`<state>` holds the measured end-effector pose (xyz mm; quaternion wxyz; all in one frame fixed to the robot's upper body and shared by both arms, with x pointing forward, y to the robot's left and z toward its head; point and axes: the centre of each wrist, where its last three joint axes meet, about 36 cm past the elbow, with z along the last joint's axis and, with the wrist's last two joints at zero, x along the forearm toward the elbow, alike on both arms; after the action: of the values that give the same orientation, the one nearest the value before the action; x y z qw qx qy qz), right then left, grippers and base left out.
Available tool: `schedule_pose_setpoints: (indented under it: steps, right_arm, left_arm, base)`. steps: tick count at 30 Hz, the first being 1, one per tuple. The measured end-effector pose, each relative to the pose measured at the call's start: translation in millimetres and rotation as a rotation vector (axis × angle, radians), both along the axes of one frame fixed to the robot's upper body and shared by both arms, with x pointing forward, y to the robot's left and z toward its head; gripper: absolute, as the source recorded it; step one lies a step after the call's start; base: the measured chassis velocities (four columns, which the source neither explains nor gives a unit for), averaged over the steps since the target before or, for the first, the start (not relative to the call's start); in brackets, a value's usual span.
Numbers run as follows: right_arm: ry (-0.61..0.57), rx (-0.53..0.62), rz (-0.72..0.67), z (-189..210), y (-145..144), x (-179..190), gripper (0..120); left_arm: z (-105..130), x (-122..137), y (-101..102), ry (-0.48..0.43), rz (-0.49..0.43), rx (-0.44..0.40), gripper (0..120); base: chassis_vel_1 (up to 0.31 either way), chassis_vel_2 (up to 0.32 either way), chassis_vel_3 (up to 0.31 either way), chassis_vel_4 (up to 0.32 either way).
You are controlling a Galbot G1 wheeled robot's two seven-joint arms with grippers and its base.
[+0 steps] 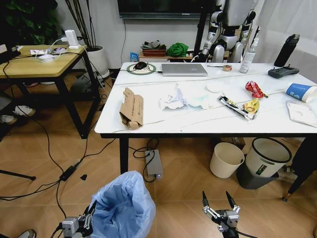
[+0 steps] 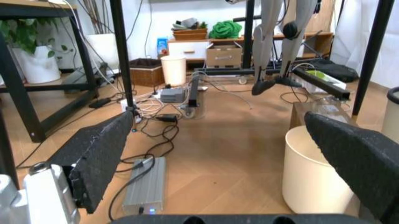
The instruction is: Pick up the trash bin and place the trash from the table into it.
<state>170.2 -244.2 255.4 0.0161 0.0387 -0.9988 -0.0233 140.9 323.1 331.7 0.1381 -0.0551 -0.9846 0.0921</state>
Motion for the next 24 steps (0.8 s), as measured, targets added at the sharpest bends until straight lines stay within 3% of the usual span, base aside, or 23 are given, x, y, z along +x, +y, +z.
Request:
schedule_pose_setpoints:
  steps: [24]
  right_arm:
    - [0.001, 0.000, 0.002, -0.9, 0.4, -0.4, 100]
  left_arm:
    - [0.0, 4.2, -1.3, -0.016, -0.007, 0.000, 0]
  base:
    - [0.000, 0.000, 0.000, 0.000]
